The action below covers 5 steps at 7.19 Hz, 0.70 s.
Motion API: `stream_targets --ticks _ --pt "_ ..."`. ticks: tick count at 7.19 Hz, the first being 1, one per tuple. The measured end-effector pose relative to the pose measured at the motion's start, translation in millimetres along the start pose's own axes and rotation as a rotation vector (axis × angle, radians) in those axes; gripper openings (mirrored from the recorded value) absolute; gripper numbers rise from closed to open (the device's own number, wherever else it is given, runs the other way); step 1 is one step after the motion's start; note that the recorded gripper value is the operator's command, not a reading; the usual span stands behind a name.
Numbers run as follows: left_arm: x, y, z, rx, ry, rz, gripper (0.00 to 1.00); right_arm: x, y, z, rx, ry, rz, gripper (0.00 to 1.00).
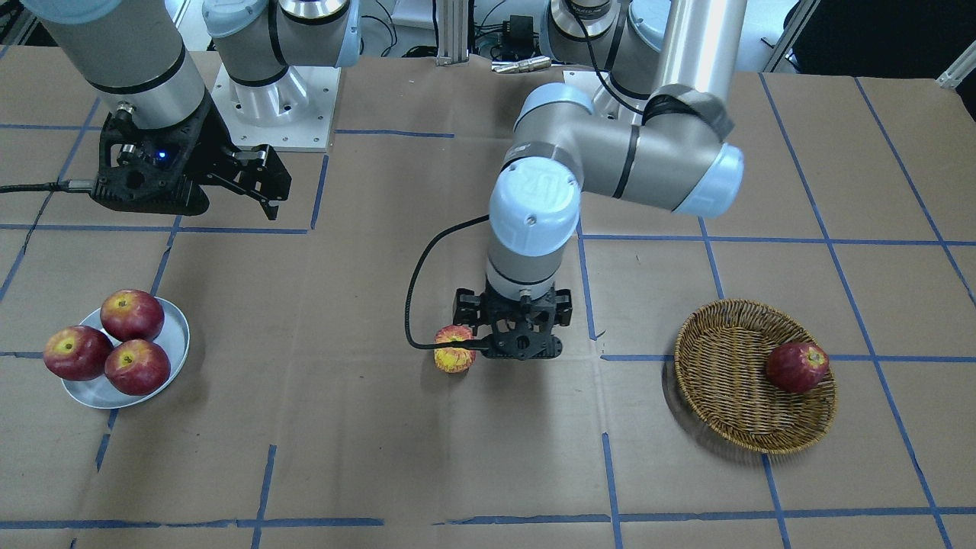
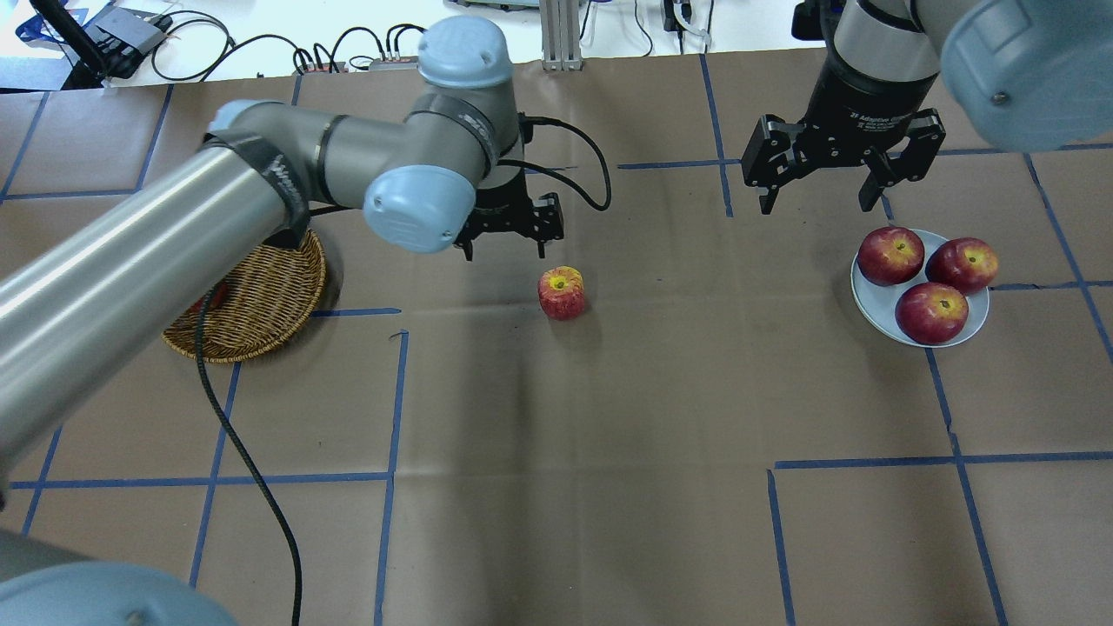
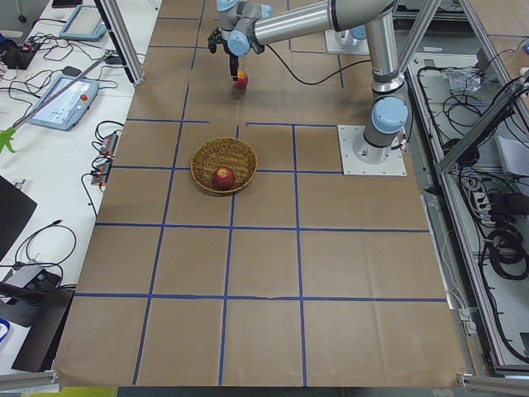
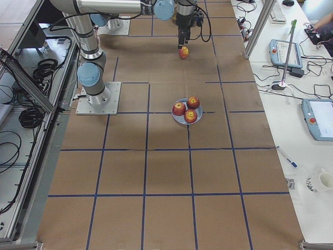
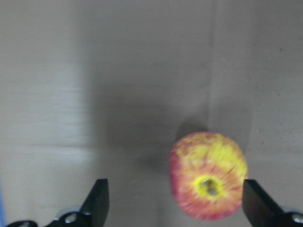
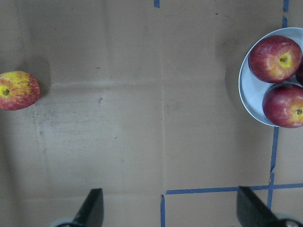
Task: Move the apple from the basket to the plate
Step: 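Move the right gripper over the apple while the left arm withdraws toward the basket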
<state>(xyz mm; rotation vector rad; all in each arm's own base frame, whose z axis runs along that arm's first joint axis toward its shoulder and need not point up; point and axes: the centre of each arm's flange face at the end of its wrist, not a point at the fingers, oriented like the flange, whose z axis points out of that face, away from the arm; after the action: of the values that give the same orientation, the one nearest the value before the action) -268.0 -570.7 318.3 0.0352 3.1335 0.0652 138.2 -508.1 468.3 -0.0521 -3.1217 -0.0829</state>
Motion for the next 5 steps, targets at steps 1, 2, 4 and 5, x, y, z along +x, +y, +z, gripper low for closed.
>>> stream_targets --ticks 1,2,4,5 --pt "-39 16 -50 0.008 0.003 0.022 0.99 -1 0 -2 0.004 0.0 0.0 1.0" --pt "-75 45 -104 0.018 0.006 0.045 0.99 -1 1 -5 0.012 -0.001 0.003 1.0" --pt "-135 111 -176 0.005 -0.005 0.1 0.99 -7 1 -8 0.026 -0.013 0.016 1.0" --pt "-157 128 -189 0.001 -0.02 0.129 0.99 -16 -3 -8 0.037 -0.024 0.038 1.0"
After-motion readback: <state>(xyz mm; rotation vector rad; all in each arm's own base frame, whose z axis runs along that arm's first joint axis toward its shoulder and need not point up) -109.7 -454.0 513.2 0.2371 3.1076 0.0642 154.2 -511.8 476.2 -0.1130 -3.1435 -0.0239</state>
